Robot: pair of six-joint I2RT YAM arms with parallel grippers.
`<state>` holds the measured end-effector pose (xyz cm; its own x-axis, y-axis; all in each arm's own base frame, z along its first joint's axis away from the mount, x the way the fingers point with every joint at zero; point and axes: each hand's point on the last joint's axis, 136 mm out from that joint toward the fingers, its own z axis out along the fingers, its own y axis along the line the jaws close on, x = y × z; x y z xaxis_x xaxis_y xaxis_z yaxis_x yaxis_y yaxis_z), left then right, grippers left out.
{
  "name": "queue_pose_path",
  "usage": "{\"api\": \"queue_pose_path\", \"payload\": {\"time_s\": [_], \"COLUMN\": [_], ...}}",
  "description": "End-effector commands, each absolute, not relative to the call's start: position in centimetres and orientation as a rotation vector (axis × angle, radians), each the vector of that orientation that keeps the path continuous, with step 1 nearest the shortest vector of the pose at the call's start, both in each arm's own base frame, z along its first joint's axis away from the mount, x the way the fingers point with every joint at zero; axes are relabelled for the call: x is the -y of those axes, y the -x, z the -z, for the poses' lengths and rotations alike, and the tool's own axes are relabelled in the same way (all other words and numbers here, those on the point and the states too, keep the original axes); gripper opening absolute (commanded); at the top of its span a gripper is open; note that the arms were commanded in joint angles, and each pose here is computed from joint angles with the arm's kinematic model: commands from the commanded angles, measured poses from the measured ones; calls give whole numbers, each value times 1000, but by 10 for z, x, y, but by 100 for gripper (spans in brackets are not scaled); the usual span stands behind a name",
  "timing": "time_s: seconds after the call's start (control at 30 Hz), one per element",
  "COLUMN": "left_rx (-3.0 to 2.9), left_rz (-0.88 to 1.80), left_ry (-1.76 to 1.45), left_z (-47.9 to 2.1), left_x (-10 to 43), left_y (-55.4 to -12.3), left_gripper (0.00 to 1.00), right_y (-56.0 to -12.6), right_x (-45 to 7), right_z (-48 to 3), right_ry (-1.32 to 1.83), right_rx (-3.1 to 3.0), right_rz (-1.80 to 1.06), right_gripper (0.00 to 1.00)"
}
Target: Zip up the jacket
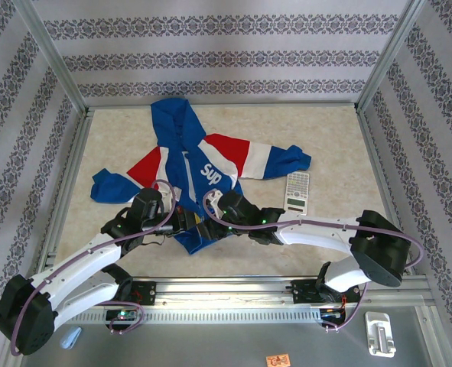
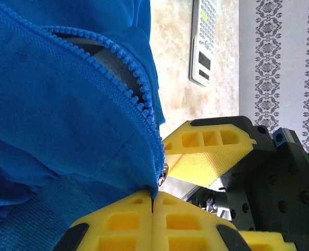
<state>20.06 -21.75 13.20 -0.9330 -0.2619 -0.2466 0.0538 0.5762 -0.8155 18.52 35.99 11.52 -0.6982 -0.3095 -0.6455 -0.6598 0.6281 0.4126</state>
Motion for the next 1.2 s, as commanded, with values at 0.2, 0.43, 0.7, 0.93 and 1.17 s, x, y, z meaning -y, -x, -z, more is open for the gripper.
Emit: {"api": "queue_pose_path", "payload": {"time_s": [0.2,0.43,0.7,0.93,1.17], "left_rx": [-2499,-2502,-2512,-2526,-2517], "left_rz": [1274,1270,1261,1256,1263], "left_ry": [129,123,113,104,103], "left_z": [-130,-129,-129,-127,-132], "left_x": [218,218,217,215,217], "left_y": [-193,-194,-192,-188,-190], "left_gripper": [0,0,0,0,0], "right_y": [-184,-183,-179,-180,-166], "right_x": [-341,-341,-347,-344,-352], "right_z": [-110,-109,-111,-120,-122], "right_ry": [728,739,793,816,905], "right_rx": [-2327,-2331,-2316,-2272,-2206], "right_rz": [-798,-798,-801,-767,-801], "right_gripper": [31,21,11,4,28]}}
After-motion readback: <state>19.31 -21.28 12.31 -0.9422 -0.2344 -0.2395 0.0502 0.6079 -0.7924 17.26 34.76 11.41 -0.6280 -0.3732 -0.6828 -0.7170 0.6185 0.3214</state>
